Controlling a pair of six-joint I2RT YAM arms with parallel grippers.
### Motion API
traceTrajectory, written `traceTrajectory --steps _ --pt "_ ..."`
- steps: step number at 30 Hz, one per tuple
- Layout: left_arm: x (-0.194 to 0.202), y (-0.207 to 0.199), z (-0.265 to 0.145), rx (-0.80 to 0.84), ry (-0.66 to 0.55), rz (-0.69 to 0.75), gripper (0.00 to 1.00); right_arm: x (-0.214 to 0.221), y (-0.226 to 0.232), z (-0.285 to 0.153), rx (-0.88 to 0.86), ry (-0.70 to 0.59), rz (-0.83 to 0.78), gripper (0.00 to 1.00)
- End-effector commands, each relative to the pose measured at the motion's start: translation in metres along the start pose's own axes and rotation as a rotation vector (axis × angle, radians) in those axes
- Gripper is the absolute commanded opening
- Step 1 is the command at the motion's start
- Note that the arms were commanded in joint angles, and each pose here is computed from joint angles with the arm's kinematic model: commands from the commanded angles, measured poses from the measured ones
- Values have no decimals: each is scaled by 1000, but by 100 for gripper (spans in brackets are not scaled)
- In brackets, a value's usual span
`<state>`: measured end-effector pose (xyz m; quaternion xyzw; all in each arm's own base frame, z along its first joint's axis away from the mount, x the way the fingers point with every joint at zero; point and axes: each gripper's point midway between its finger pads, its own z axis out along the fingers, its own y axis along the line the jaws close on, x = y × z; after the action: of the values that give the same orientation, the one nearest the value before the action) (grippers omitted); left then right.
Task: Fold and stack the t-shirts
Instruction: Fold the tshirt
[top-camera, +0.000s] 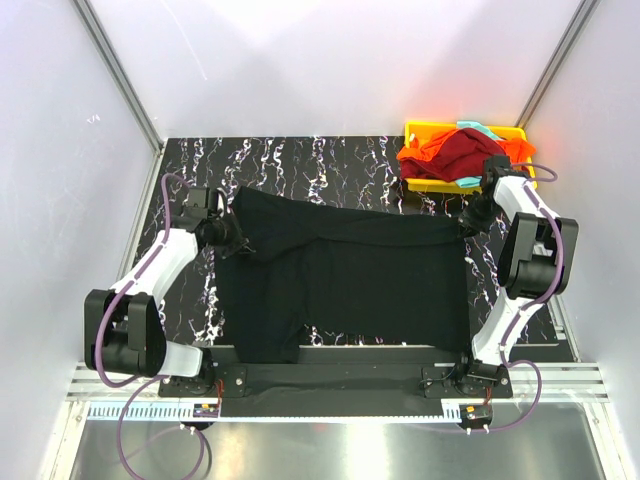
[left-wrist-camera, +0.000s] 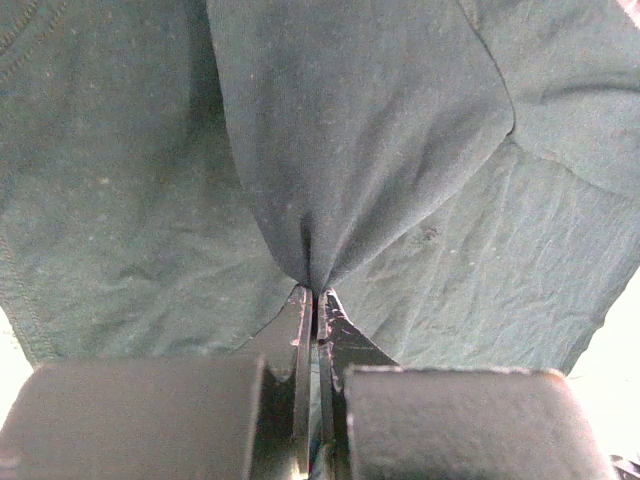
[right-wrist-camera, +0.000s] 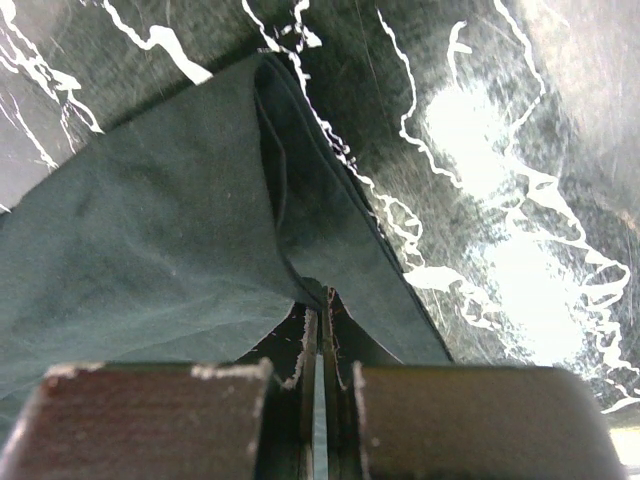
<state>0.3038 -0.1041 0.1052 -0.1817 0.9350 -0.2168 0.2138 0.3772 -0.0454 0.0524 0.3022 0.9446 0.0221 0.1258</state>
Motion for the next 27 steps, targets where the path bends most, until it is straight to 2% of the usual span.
traceTrajectory --steps 1,16,23,25,26,27 --pt "-2 -12 -7 58 -28 4 0 -15 1 -2 7 -34 7 0" --pt "16 -2 3 50 34 -6 0 6 -14 7 52 16 7 1" --pt "13 -1 7 40 41 5 1 12 -20 11 77 35 -14 6" --pt "13 -1 6 37 32 9 8 11 -22 11 86 31 -17 20" --pt "12 1 1 27 19 21 12 13 -24 9 97 38 -21 24" --pt "9 5 -3 0 -2 36 21 11 -29 7 119 28 -22 26"
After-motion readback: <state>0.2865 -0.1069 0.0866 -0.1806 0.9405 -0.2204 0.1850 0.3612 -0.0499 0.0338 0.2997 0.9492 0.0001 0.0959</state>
